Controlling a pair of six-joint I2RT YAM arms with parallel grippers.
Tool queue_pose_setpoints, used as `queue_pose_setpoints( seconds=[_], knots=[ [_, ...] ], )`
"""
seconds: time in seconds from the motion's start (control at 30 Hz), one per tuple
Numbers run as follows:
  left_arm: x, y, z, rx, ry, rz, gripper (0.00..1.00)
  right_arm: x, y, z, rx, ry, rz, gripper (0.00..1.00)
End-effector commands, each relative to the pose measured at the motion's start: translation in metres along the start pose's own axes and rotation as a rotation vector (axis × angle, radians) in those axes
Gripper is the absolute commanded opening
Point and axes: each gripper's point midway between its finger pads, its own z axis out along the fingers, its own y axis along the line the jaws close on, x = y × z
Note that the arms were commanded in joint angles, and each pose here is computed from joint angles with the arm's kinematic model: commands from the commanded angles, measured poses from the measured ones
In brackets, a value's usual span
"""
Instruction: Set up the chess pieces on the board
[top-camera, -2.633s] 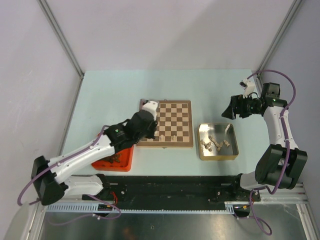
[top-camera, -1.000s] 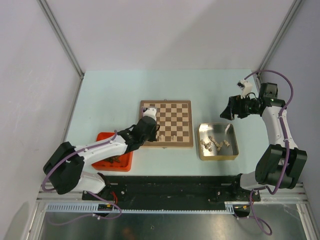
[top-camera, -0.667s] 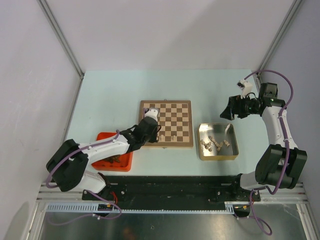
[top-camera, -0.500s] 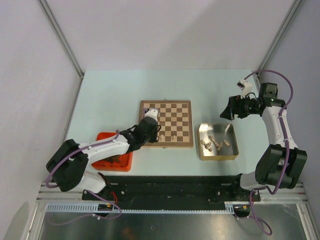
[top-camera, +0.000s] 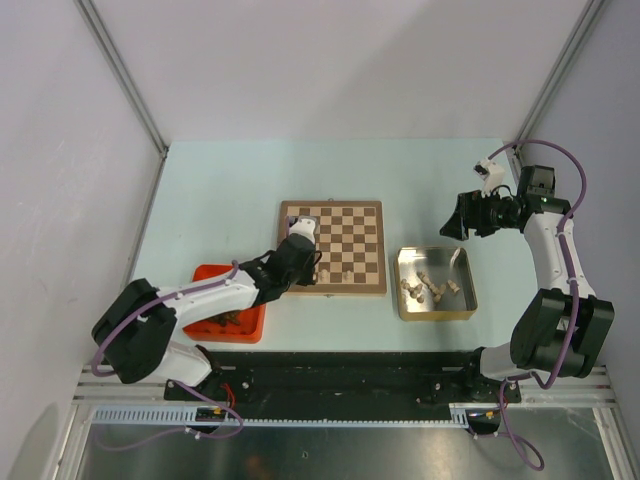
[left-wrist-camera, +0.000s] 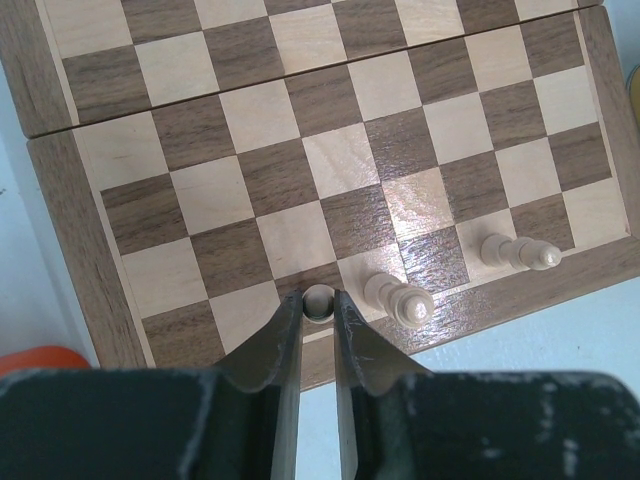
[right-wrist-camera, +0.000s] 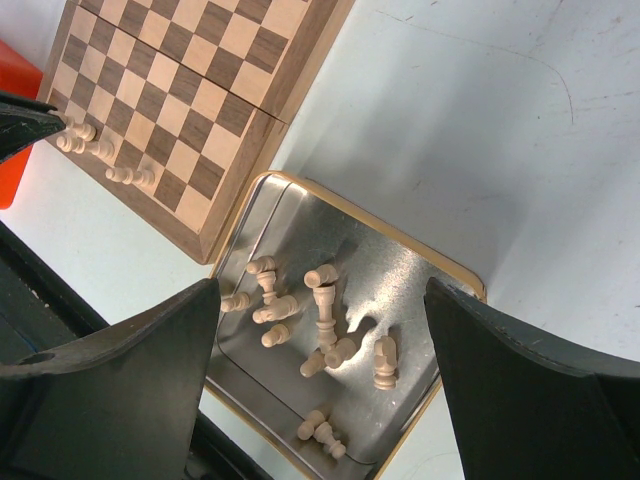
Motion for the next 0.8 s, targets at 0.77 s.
queue_pose_setpoints(
  seconds=[0.77],
  knots=[
    [-0.0077, -0.0021, -0.0079, 0.017, -0.043, -0.006, 0.25, -0.0018, -0.0008, 0.0031, -0.006, -0.004, -0.027, 0.88]
  ],
)
